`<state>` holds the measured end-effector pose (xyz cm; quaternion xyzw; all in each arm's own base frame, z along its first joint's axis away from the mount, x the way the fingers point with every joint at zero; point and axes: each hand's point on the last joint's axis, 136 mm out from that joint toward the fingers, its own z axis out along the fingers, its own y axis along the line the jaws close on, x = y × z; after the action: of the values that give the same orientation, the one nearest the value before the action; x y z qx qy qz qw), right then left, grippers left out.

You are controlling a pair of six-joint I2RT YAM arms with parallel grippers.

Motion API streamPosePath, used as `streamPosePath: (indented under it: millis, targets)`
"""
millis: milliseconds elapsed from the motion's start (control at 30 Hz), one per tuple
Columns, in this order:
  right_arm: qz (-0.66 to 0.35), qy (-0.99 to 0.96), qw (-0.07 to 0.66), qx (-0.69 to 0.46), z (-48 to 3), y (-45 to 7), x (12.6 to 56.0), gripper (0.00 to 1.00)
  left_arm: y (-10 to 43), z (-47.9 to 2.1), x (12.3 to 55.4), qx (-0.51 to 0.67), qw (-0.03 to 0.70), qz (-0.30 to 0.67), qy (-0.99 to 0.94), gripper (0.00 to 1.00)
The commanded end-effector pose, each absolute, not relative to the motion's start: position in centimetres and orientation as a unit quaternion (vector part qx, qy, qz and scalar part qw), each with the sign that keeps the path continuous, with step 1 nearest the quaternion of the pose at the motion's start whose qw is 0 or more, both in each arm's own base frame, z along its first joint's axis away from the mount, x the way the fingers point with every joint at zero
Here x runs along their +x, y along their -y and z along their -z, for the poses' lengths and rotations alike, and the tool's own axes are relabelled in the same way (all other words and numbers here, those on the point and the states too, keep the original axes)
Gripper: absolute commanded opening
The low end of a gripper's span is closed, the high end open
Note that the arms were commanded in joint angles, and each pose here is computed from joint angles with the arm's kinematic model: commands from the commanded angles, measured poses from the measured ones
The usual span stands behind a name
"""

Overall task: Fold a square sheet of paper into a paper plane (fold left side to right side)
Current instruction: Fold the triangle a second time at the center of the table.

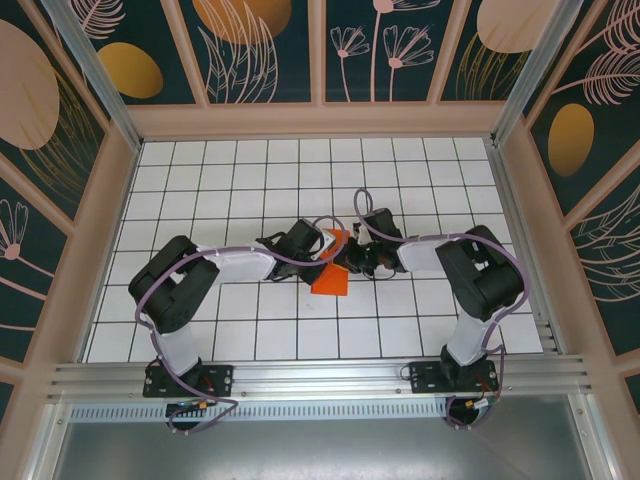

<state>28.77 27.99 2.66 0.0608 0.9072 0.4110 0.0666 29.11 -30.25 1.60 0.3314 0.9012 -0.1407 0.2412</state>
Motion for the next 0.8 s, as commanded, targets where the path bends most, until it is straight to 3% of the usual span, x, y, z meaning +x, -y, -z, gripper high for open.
streamPosePath:
  millis: [0, 400, 767]
  targets:
    - [-0.396, -0.914, 0.072, 0.054, -2.3, -27.9, 28.9, 0.11, 30.4, -1.5, 29.3, 0.33, 0.236, 0.145, -0.902, 0.01]
    - [-0.394, -0.915, 0.075, 0.042, -2.7, -28.2, 28.3, 0.11, 31.2, -3.2, 30.5, 0.322, 0.262, 0.151, -0.897, 0.01]
    - [-0.365, -0.927, 0.071, 0.055, -1.6, -27.3, 28.2, 0.12, 30.6, -1.9, 30.1, 0.322, 0.249, 0.137, -0.903, 0.01]
